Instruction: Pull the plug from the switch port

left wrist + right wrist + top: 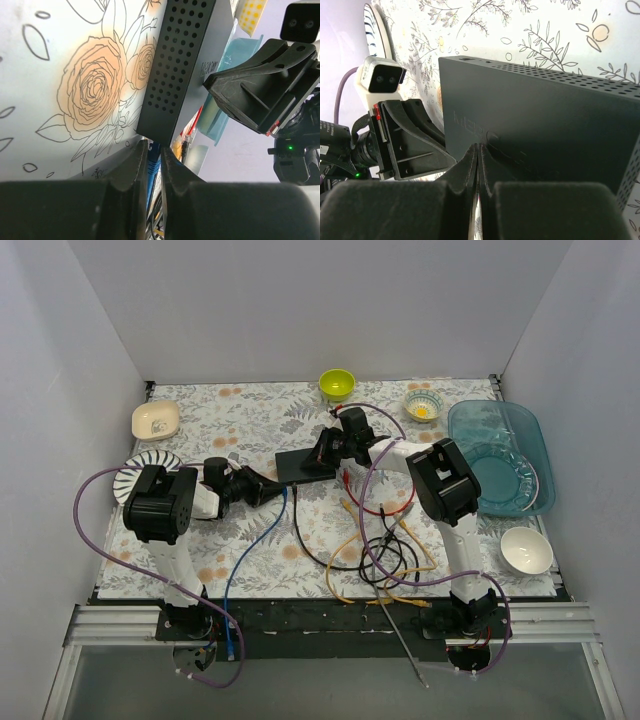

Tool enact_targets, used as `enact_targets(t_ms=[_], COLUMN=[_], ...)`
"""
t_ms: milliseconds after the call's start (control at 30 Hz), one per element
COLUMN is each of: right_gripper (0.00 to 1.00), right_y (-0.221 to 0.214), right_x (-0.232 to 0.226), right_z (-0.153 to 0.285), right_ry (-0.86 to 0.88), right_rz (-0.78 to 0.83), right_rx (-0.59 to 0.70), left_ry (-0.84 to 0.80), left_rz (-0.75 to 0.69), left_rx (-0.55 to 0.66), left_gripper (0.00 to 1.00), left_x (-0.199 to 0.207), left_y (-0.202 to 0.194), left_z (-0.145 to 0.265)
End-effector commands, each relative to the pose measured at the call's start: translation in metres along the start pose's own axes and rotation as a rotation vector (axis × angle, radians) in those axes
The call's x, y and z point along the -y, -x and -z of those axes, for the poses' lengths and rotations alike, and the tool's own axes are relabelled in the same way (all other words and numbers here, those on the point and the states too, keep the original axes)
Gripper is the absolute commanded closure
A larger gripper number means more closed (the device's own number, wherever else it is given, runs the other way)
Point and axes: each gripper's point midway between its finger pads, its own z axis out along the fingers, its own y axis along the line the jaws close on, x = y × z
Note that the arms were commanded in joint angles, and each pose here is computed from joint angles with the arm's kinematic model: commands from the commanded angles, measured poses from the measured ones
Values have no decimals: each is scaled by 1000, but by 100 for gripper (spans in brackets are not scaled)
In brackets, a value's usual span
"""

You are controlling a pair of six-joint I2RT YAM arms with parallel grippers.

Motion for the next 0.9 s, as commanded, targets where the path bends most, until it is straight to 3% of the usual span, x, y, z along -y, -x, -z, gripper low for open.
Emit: enact_targets(t_ms=[0, 100, 433, 867], right_gripper=[94, 94, 98, 98], right_y=[3, -3, -57, -37], right_x=[-10, -24, -19, -5], right_z=[3, 12, 36, -7], right_ry=[23, 23, -9, -22], right_rz=[47, 127, 151, 51], right_rx=[6, 6, -42, -22], left_ry=[54, 51, 31, 47], left_rz=[36, 36, 30, -8], left_rx=[1, -5, -33, -82], left_gripper=[100, 100, 100, 100], left_x=[-15, -15, -11, -13], left_y=[0, -1, -6, -29], left_z=[0, 1, 6, 27])
